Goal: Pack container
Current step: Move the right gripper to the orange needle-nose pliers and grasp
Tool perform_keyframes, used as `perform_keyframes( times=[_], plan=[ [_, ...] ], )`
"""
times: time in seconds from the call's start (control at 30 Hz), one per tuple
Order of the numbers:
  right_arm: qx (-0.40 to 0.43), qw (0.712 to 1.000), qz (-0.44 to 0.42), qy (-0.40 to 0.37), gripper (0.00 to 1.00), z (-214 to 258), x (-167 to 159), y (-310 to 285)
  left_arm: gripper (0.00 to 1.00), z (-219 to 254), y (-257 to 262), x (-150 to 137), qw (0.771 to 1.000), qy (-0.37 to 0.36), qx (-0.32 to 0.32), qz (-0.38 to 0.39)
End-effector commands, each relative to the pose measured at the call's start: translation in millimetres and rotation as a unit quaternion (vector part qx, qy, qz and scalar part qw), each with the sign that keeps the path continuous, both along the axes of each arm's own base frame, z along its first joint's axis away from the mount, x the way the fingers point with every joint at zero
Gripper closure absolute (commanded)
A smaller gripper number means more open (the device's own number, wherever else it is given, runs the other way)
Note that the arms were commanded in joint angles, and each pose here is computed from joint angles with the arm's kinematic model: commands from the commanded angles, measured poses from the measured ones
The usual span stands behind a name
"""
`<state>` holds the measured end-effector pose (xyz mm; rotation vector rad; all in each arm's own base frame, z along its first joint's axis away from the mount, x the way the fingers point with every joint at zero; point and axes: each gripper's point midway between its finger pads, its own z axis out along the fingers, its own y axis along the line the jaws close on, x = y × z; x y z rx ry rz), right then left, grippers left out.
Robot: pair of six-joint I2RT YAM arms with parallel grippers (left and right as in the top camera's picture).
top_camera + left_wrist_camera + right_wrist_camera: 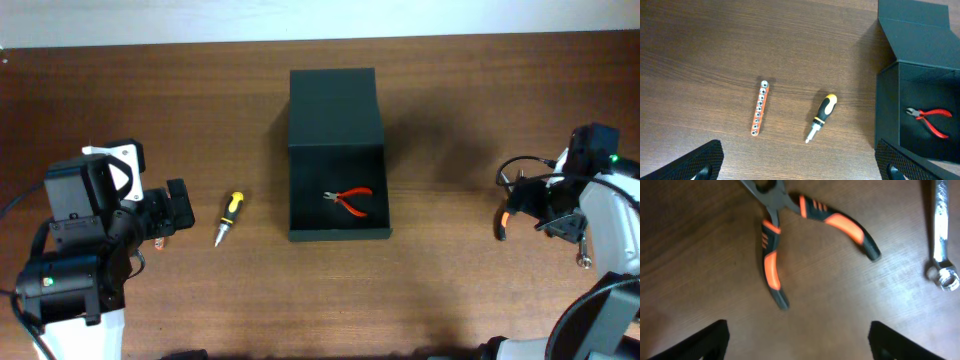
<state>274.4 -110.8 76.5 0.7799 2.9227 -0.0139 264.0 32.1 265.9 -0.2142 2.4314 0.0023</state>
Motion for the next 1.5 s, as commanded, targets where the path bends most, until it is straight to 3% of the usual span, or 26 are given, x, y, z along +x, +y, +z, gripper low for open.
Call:
perform_keyframes(
  times=[0.0,0.13,0.7,0.9,1.3,1.47],
  plan=[
    [0.007,1.0,0.008,-0.003,0.09,-14.6,3.4,7.5,0.01,6.4,1.3,1.7,1.0,-0.008,0.006,-0.004],
    [0.005,1.0,0.014,-0.007,0.05,-31.2,9.1,8.8,0.01,6.4,1.3,1.6,1.0,-0.008,0.006,-0.004],
    [0.027,0.999,0.017,0.015,0.07,-82.4,23.0,9.7,0.01,6.4,1.3,1.7,1.0,-0.008,0.006,-0.004],
    [0.032,0.999,0.016,0.026,0.21,-94.3,22.1,10.1,0.01,6.4,1.3,1.7,1.0,-0.008,0.006,-0.004],
    [0.033,0.999,0.016,0.029,0.75,-97.8,22.1,10.1,0.01,6.5,1.3,1.8,1.0,-0.008,0.006,-0.004],
    [0.033,0.999,0.016,0.029,0.87,-97.8,22.1,10.1,0.01,6.5,1.3,1.8,1.0,-0.008,0.006,-0.004]
  ],
)
